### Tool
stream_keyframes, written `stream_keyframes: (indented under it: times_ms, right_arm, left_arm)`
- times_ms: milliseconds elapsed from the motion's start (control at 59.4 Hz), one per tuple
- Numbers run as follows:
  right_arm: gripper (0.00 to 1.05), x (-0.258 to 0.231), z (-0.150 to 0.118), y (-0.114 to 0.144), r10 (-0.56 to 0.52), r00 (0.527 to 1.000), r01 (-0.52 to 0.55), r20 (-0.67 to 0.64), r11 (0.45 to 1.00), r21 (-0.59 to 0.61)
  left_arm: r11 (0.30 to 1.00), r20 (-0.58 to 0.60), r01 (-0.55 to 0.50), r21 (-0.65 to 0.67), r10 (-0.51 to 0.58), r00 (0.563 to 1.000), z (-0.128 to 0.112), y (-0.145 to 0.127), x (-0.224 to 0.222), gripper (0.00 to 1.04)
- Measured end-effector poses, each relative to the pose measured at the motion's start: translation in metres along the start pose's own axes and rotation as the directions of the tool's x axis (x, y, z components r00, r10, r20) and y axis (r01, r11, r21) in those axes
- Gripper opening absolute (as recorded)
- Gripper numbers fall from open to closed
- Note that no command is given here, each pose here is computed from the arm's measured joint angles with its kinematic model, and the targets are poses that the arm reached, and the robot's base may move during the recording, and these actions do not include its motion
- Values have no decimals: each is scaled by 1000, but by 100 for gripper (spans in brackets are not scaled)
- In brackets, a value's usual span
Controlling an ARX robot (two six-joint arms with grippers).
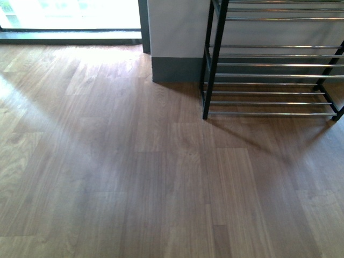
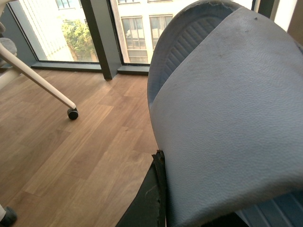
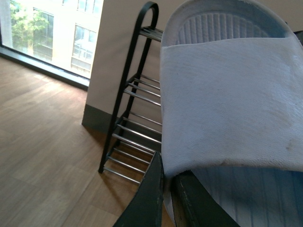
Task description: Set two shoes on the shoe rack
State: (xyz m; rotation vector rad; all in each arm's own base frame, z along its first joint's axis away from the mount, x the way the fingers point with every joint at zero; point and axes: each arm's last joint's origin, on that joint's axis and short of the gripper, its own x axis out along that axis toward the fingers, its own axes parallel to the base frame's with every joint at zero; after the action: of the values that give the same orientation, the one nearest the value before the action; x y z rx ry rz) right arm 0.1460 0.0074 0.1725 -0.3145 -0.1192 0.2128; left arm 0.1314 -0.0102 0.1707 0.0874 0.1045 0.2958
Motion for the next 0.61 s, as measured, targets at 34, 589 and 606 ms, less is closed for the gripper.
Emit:
stream_keyframes:
  times_ms: [34, 589, 606]
  right_arm:
    - [1, 0, 0, 0, -1, 1000, 1, -1, 1000, 0]
    - [1, 0, 0, 0, -10, 1000, 10, -6, 1000, 1]
    - [1, 0, 0, 0, -9, 1000, 9, -6, 1000, 1]
  left_arm:
    - [1000, 0, 0, 0, 0, 1000, 0, 0, 0, 2]
    - [1000, -1, 4, 2, -4, 1000, 0, 0, 0, 2]
    - [1000, -1, 4, 1, -4, 1000, 0, 0, 0, 2]
